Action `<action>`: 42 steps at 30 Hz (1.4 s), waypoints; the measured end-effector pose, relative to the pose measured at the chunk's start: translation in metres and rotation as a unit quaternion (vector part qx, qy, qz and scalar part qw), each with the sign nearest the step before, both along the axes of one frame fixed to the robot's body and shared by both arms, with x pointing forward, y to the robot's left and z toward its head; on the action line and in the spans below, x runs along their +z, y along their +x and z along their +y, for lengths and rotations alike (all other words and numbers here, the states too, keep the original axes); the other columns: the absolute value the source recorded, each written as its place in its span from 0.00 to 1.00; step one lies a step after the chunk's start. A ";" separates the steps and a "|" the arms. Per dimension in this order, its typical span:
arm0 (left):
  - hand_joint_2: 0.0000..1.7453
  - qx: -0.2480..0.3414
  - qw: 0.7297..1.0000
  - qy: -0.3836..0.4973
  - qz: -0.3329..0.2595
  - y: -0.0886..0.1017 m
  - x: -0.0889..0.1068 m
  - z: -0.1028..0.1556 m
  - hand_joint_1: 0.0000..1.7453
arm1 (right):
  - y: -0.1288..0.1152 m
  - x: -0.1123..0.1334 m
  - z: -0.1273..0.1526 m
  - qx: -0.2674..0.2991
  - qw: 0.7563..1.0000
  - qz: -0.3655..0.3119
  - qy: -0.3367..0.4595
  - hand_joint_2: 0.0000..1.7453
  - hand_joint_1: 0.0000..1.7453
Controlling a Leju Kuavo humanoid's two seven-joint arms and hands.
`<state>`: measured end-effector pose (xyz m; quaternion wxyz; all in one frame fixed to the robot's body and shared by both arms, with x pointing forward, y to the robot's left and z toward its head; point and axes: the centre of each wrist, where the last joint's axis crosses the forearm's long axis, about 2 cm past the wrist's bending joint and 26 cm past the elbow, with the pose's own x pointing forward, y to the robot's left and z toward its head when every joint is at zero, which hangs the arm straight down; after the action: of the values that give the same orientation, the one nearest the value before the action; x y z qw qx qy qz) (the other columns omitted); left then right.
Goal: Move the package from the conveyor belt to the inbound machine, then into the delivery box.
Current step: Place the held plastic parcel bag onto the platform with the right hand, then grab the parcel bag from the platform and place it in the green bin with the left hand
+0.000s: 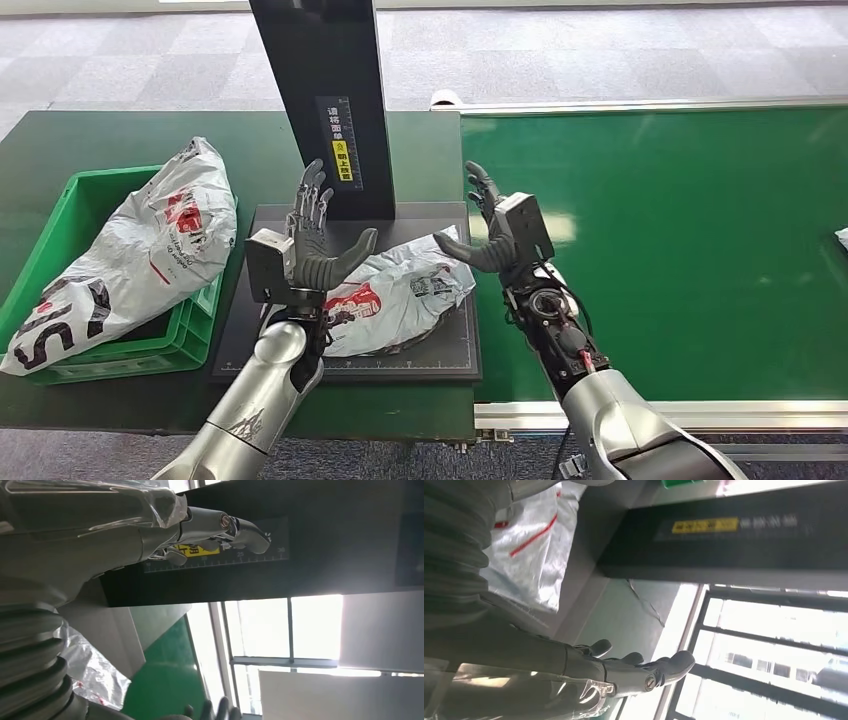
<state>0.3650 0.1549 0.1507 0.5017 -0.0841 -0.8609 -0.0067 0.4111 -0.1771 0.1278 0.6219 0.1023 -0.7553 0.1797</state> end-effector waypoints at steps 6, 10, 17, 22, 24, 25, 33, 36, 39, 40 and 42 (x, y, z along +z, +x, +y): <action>1.00 -0.006 1.000 0.008 0.004 -0.001 -0.003 0.002 0.00 | 0.001 0.000 -0.015 -0.035 0.998 0.000 0.044 1.00 0.00; 1.00 -0.014 0.999 0.049 0.014 -0.001 -0.004 0.002 0.00 | 0.002 0.002 -0.021 -0.051 0.997 -0.003 0.064 1.00 0.00; 1.00 -0.067 0.952 0.294 0.050 -0.004 -0.023 -0.005 0.00 | 0.004 0.008 -0.031 -0.072 0.994 -0.012 0.087 1.00 0.00; 1.00 -0.098 0.886 0.449 0.060 -0.005 -0.033 -0.009 0.00 | 0.004 0.011 -0.038 -0.080 0.993 -0.008 0.089 1.00 0.00; 1.00 -0.117 0.857 0.498 0.058 -0.004 -0.035 -0.011 0.00 | 0.005 0.011 -0.039 -0.082 0.993 -0.006 0.088 1.00 0.00; 1.00 -0.125 0.845 0.516 0.057 -0.003 -0.036 -0.012 0.00 | 0.005 0.012 -0.040 -0.083 0.993 -0.005 0.087 1.00 0.00; 1.00 -0.165 0.778 0.601 0.078 -0.001 -0.043 -0.019 0.23 | 0.005 0.011 -0.042 -0.084 0.993 0.002 0.077 1.00 0.00; 1.00 -0.165 0.764 0.617 0.092 -0.001 -0.044 -0.021 0.95 | 0.005 0.011 -0.042 -0.082 0.994 0.005 0.070 1.00 0.00; 1.00 -0.165 0.760 0.621 0.094 -0.001 -0.046 -0.021 0.97 | 0.005 0.011 -0.042 -0.079 0.995 0.006 0.065 1.00 0.00; 1.00 -0.165 0.761 0.621 0.093 0.000 -0.046 -0.021 0.97 | 0.004 0.010 -0.042 -0.079 0.995 0.007 0.064 1.00 0.00; 1.00 -0.164 0.761 0.621 0.091 0.001 -0.045 -0.020 0.97 | 0.004 0.009 -0.042 -0.078 0.995 0.008 0.064 1.00 0.00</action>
<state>0.3657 0.1349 0.1058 0.5116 0.1054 -0.5916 -0.6142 0.4146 -0.2191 0.1365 0.6322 0.0840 -0.7659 0.0810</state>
